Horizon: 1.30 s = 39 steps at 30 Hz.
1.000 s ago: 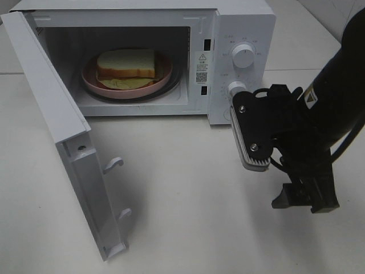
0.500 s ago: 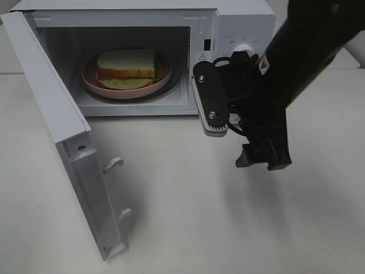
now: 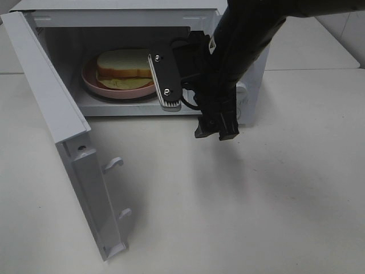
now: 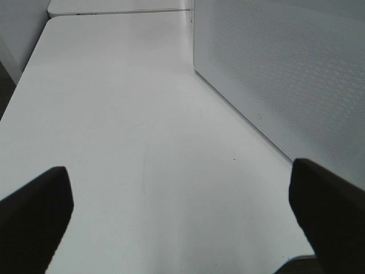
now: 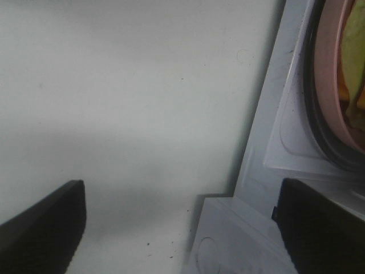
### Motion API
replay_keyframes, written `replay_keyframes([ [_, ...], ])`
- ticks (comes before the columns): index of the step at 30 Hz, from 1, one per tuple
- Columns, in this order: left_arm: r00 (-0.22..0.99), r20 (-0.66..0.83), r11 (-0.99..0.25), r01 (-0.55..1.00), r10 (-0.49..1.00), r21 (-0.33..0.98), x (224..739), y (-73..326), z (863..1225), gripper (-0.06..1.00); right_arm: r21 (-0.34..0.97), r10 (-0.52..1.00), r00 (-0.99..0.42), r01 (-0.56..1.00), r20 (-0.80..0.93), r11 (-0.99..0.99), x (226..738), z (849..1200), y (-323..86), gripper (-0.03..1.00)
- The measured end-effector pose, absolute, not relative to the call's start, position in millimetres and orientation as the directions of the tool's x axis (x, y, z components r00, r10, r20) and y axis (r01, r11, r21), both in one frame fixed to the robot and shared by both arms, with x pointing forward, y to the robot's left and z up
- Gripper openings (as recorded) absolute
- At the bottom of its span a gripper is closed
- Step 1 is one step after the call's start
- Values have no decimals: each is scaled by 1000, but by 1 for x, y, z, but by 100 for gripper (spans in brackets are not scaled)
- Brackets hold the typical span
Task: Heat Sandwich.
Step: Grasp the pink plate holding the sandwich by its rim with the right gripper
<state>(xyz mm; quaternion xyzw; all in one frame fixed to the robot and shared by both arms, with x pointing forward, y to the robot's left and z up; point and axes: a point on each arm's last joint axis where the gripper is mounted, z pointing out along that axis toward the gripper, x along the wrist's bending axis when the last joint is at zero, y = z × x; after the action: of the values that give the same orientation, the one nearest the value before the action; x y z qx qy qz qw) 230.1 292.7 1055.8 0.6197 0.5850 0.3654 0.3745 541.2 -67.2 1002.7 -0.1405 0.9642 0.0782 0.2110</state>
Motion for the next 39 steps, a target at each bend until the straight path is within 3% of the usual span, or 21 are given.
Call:
replay_keyframes([
  [39, 49, 15, -35, 451, 999, 892, 230, 293, 1056, 97, 136, -179, -857, -275, -483, 952, 633, 950, 8, 78],
])
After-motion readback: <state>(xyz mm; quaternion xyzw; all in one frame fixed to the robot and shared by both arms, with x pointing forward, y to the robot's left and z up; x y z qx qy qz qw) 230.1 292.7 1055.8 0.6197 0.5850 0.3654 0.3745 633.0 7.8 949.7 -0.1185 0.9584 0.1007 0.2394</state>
